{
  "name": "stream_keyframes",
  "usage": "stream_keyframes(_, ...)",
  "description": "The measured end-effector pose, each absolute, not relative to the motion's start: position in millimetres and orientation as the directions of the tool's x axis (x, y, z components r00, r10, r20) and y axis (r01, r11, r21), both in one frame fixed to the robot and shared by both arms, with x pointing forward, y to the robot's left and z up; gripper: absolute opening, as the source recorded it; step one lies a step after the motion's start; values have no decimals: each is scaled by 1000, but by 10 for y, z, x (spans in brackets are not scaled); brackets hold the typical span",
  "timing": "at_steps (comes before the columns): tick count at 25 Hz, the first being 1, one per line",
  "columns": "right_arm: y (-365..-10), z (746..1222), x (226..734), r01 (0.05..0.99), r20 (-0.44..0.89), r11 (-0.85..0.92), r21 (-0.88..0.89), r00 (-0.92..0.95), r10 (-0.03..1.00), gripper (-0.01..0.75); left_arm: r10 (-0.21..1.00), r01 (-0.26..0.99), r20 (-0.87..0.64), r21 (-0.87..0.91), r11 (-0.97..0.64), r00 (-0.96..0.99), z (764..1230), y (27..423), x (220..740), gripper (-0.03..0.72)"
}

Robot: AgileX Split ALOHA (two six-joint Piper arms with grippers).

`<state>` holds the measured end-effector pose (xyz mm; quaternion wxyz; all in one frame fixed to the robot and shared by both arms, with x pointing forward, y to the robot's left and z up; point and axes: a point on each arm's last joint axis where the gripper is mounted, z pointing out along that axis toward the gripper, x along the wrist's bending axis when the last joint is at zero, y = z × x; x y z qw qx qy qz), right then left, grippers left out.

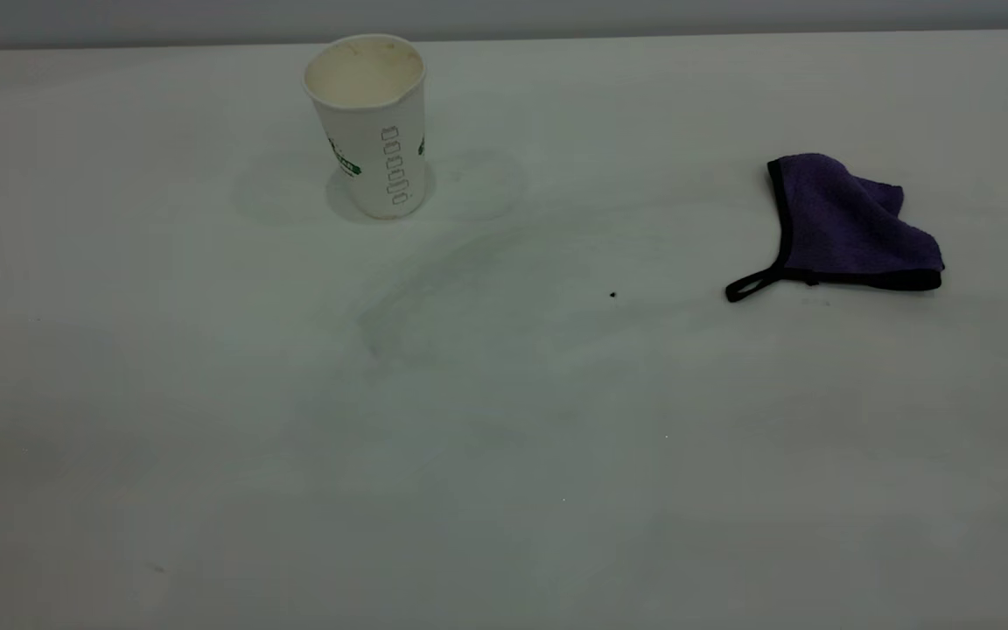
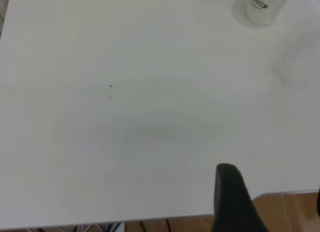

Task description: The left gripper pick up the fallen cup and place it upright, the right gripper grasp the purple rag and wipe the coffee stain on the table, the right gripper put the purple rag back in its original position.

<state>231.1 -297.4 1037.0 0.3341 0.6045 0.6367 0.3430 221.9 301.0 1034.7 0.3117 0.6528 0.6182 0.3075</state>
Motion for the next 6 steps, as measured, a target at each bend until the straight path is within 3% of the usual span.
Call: stream_keyframes(6,-2974,10370,2311,541,-11,34,841,-46,999,384,999,615,16,787,-41,47,10347,3010,2219,465)
